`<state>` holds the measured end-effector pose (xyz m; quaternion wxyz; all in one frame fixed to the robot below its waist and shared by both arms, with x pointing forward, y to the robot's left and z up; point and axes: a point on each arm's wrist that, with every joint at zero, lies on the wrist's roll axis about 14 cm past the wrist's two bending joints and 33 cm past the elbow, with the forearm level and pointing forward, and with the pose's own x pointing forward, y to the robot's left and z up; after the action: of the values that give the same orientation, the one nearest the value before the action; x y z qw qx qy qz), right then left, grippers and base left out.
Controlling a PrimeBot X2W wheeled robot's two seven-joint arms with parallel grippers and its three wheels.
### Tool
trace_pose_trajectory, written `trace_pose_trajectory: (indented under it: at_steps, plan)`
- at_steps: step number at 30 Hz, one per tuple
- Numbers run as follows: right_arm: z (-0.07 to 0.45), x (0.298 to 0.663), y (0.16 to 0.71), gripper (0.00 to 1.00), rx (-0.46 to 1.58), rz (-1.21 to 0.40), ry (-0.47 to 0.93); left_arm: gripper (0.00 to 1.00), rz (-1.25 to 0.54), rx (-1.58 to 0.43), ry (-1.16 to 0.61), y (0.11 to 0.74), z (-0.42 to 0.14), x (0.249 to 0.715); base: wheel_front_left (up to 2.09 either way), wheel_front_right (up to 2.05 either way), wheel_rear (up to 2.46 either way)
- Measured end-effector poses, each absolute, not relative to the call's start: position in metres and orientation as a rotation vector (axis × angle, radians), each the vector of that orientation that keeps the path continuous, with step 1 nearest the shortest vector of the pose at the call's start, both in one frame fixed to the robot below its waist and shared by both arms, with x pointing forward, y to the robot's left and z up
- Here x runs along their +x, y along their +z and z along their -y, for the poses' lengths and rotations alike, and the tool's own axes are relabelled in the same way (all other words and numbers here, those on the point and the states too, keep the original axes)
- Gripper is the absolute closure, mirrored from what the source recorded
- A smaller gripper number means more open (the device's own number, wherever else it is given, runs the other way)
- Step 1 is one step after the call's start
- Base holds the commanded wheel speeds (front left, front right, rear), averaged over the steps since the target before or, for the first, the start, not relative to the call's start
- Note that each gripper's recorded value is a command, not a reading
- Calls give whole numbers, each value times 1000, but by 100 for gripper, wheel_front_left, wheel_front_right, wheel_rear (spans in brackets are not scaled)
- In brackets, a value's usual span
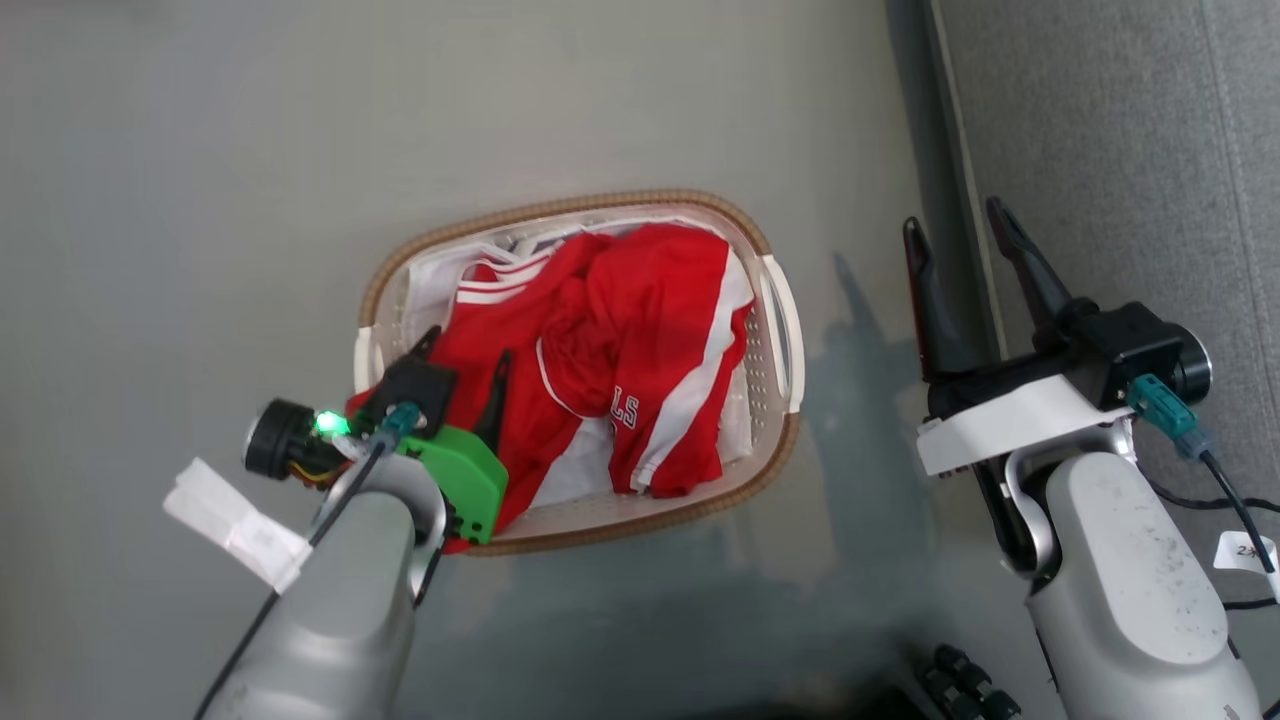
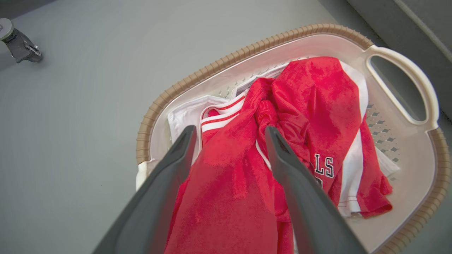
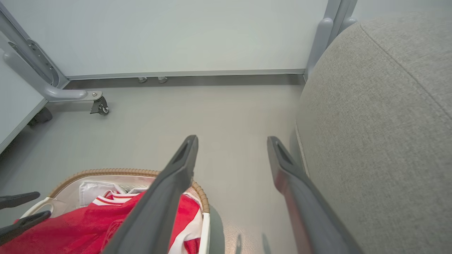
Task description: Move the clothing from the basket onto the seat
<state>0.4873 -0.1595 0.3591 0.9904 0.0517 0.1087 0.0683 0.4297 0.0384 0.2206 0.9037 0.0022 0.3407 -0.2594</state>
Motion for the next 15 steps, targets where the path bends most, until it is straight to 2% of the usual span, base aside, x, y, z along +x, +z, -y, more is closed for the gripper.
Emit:
trace_pose_trajectory:
  at_steps: [15]
  plan:
    - [168, 475, 312, 0, 113, -337, 108, 0, -934, 293, -688, 137, -31, 430, 0, 0, 0]
